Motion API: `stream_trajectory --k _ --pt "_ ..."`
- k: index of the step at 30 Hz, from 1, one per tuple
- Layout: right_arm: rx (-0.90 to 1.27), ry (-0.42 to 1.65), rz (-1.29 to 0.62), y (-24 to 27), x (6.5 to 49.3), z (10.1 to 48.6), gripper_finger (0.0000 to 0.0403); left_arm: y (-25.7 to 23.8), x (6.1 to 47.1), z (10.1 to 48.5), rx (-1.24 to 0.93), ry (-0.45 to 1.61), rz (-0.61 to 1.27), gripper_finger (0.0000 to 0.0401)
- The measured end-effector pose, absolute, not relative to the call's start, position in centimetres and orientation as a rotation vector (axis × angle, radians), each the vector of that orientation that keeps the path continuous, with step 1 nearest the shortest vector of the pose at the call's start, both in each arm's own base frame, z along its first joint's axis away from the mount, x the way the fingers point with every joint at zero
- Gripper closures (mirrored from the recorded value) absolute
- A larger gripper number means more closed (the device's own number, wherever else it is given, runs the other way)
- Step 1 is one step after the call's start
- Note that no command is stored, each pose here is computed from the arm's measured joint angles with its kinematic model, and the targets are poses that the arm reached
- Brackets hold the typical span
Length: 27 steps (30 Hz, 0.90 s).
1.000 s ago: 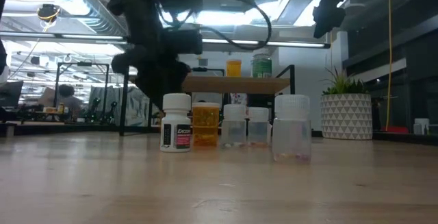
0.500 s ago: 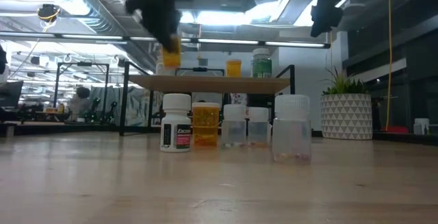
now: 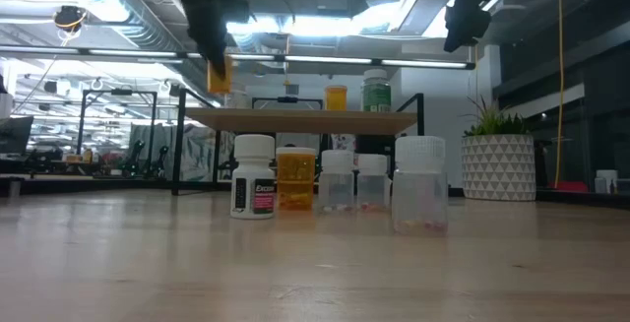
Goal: Pick and place medicine bottles onto shelf by color
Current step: Put the left orange medicine bottle on the shelf
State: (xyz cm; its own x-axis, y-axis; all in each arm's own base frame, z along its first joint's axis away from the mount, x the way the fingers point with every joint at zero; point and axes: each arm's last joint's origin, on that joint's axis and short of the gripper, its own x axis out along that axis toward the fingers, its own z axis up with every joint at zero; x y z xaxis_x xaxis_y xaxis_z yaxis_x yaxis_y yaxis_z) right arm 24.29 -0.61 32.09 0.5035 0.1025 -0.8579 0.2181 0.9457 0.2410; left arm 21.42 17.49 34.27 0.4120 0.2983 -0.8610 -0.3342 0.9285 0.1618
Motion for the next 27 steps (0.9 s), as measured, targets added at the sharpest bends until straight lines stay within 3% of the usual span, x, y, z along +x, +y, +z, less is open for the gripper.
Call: stream_trajectory --k 21,27 --pt "0.342 1.046 -0.071 -0.6 24.3 32.1 0.0128 18.9 22.0 31.3 -0.02 1.105 0.35 0.0217" --pt "0.342 1.046 -0.071 -0.6 24.3 32.1 0.0128 18.9 22.0 31.3 -0.046 1.103 0.376 0.0194"
